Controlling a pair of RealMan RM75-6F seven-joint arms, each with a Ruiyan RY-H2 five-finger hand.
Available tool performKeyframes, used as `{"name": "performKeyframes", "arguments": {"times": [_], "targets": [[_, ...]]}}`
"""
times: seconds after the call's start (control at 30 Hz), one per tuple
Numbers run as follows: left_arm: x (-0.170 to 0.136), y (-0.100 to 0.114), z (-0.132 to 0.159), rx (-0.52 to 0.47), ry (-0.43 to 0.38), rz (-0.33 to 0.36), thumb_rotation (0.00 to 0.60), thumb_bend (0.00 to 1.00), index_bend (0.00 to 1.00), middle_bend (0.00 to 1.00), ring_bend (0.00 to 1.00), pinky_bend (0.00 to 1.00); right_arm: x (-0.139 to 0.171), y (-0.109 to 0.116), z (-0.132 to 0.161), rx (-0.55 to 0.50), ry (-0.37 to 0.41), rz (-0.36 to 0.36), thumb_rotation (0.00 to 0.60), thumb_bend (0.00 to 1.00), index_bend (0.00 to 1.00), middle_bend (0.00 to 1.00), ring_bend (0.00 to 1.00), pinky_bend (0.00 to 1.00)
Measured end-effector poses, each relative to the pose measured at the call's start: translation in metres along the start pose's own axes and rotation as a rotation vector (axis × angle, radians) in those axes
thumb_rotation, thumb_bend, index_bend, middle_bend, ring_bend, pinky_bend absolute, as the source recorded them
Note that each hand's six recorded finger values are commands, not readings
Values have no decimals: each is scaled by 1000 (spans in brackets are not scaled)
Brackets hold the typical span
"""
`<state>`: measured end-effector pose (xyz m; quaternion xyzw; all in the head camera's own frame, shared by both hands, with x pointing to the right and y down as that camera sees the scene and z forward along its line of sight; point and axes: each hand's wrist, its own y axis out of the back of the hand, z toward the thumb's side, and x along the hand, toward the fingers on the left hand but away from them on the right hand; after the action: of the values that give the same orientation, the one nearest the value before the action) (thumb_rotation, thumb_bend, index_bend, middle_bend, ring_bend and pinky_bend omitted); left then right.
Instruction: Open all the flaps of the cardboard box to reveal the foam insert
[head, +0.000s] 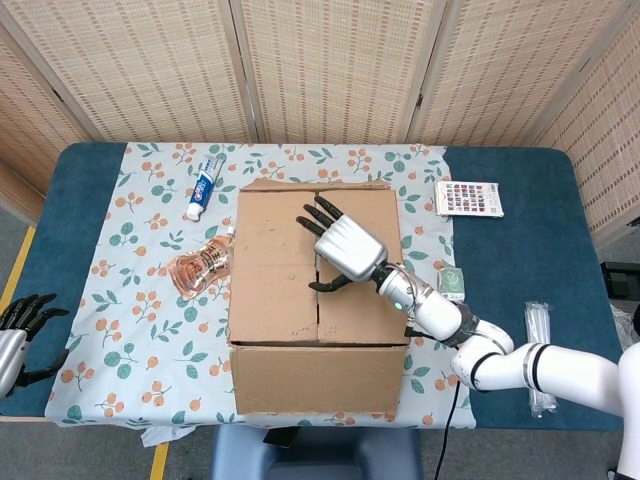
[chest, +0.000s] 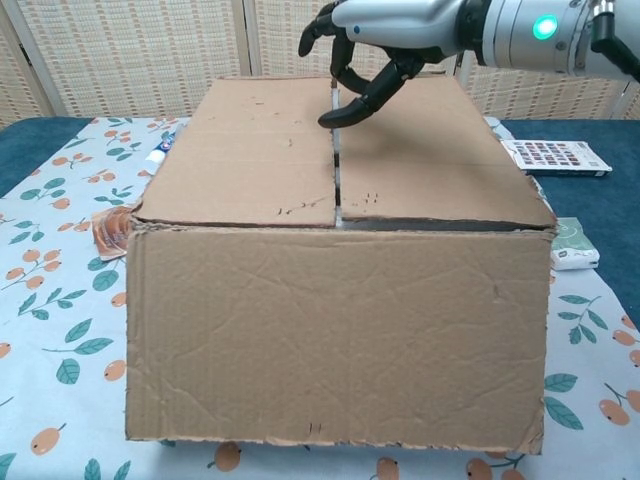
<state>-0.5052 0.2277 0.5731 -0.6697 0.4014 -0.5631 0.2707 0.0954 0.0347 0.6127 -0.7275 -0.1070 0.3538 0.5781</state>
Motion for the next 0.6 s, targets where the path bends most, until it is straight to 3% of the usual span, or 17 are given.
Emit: {"name": "performKeyframes", "arguments": {"times": [0.1, 0.3, 0.6], "targets": [[0, 0, 0, -1, -2, 1, 600, 414, 282, 142, 62, 0, -1, -1, 1, 11, 10, -2, 184, 307, 770, 142, 43, 0], [0, 1, -1, -5, 2, 5, 600, 414, 280, 142, 62, 0, -3, -9, 1, 35, 24, 8, 164, 307, 589, 73, 17, 0], [-1, 3, -2, -11, 4, 13, 600, 414, 273, 142, 61, 0, -11, -18, 8, -34, 37, 20, 161, 307, 440, 26, 0, 0]]}}
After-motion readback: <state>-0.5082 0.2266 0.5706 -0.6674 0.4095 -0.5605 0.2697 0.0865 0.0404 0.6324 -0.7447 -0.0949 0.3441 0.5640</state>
